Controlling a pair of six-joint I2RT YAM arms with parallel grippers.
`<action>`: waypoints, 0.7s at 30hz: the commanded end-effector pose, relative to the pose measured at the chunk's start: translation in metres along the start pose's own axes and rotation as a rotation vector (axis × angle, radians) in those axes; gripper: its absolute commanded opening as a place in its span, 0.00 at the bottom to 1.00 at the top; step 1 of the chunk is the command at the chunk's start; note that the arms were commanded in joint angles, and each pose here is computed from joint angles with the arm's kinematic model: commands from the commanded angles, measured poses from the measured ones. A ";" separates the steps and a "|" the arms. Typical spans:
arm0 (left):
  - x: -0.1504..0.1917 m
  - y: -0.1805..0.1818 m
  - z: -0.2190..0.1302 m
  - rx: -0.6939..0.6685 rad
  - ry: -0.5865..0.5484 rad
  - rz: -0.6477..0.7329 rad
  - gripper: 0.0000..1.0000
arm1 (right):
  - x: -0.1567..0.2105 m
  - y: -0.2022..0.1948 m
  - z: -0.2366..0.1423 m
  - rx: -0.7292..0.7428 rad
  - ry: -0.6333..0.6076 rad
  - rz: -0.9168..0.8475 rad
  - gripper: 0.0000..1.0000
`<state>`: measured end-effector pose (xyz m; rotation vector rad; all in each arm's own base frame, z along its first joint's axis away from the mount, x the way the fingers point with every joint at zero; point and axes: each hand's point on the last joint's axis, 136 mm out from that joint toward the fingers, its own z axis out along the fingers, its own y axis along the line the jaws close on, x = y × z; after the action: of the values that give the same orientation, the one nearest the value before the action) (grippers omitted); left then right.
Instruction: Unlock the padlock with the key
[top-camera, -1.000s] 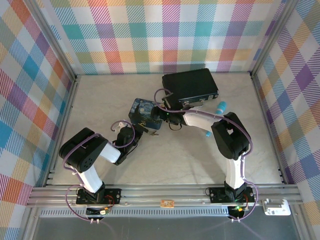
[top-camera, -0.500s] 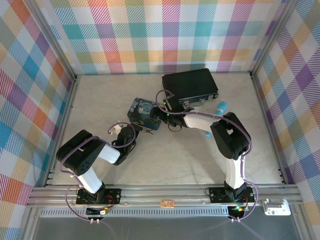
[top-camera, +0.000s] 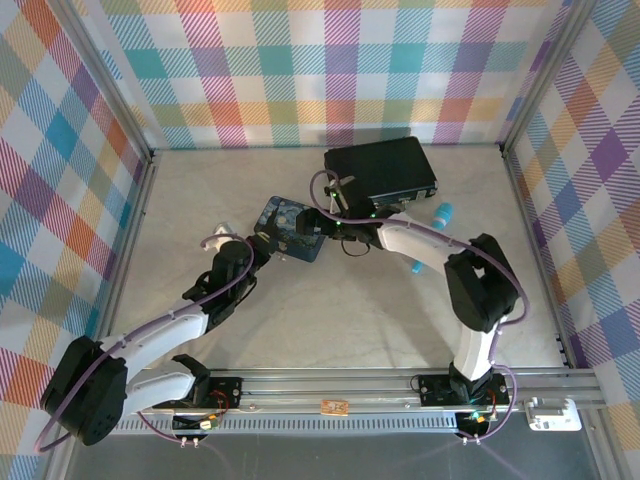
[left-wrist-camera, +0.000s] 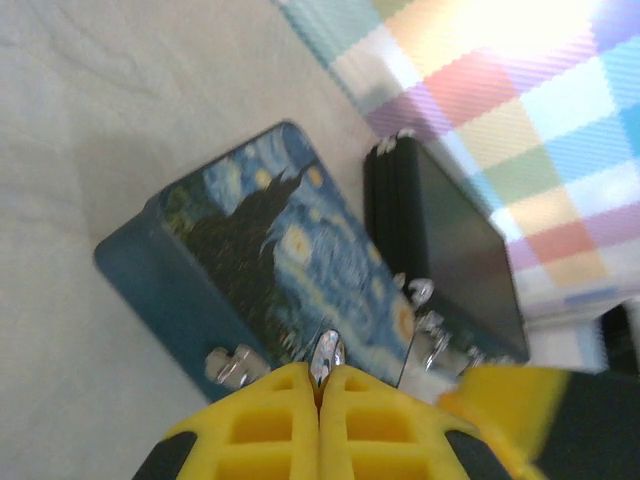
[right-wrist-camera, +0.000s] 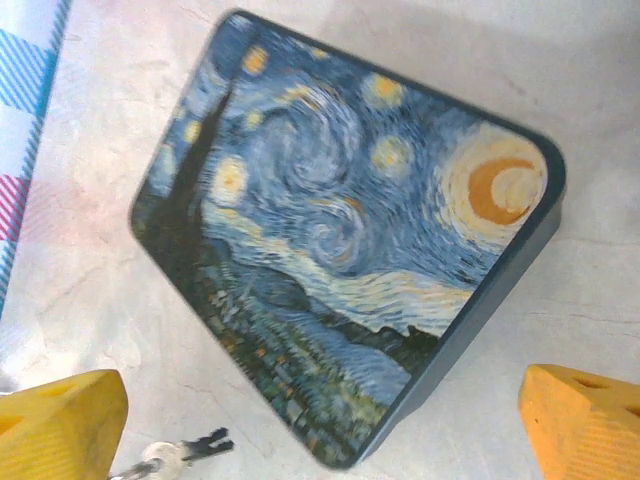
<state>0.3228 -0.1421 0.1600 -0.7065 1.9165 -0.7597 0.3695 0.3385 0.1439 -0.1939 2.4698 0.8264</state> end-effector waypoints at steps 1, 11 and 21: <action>0.023 0.012 -0.011 -0.066 0.146 0.096 0.00 | -0.002 -0.004 -0.030 0.079 -0.006 -0.112 0.99; 0.082 -0.044 -0.023 0.098 0.401 0.359 0.00 | 0.025 -0.067 -0.086 0.288 0.006 -0.160 0.99; 0.158 -0.085 0.010 0.185 0.551 0.499 0.00 | 0.040 -0.128 -0.136 0.393 -0.095 -0.065 0.99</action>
<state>0.2755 -0.2946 0.1228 0.0544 2.3810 -0.7961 0.3125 0.1724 0.1466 -0.1277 2.4884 0.3401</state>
